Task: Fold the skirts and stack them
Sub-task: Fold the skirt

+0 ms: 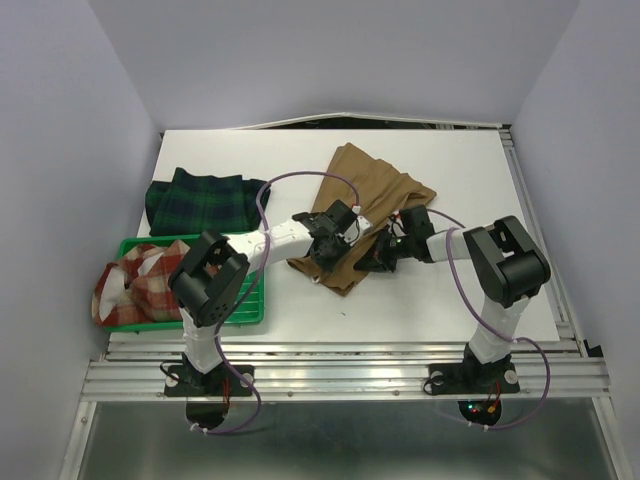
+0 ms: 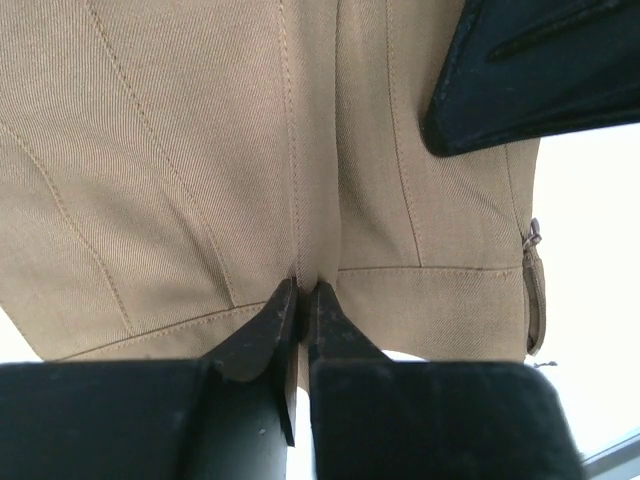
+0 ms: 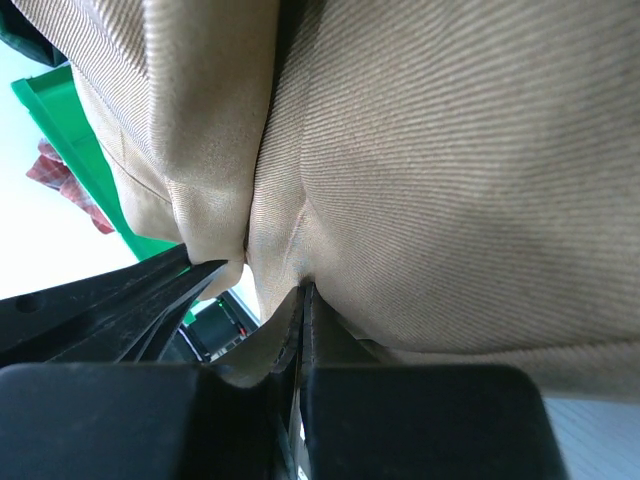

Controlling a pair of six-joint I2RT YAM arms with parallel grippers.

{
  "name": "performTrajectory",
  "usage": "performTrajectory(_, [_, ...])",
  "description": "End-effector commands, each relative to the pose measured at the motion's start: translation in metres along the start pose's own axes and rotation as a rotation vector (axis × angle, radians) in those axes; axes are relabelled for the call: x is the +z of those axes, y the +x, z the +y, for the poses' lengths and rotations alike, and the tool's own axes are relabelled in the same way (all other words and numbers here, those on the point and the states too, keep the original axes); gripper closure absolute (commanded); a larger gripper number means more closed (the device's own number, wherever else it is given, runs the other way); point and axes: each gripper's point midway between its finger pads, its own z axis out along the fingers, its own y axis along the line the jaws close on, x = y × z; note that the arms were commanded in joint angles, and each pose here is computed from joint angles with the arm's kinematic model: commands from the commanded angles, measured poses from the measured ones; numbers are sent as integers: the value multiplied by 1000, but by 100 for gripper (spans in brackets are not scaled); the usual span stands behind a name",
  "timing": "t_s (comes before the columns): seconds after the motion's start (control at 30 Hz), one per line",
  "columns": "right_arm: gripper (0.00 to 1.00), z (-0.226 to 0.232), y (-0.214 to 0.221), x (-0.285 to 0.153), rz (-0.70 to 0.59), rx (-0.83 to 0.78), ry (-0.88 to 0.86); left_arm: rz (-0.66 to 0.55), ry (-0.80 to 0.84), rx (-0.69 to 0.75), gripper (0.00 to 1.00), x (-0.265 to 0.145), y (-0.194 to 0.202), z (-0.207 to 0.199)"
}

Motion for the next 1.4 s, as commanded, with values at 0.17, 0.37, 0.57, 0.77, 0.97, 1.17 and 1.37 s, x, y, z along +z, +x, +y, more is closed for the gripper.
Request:
performTrajectory(0.17, [99, -32, 6, 6, -6, 14, 139, -111, 48, 2, 100, -51, -36, -9])
performTrajectory(0.37, [99, -28, 11, 8, 3, -1, 134, -147, 111, 9, 100, -71, -53, -23])
performTrajectory(0.57, [99, -27, 8, 8, -7, -7, 141, -168, 196, 3, 100, -79, -63, -45])
performTrajectory(0.77, [99, -29, 8, 7, -12, -6, 149, -149, 288, -6, 100, -64, -59, -76])
performTrajectory(0.97, [99, -30, 8, 5, -26, -4, 157, -94, 367, -80, 100, -35, -49, -94])
performTrajectory(1.17, [99, -31, 6, 5, -30, -6, 166, -58, 394, -122, 100, -10, -37, -101])
performTrajectory(1.37, [99, -37, 5, -4, -47, -12, 237, 25, 448, -157, 100, 13, -5, -105])
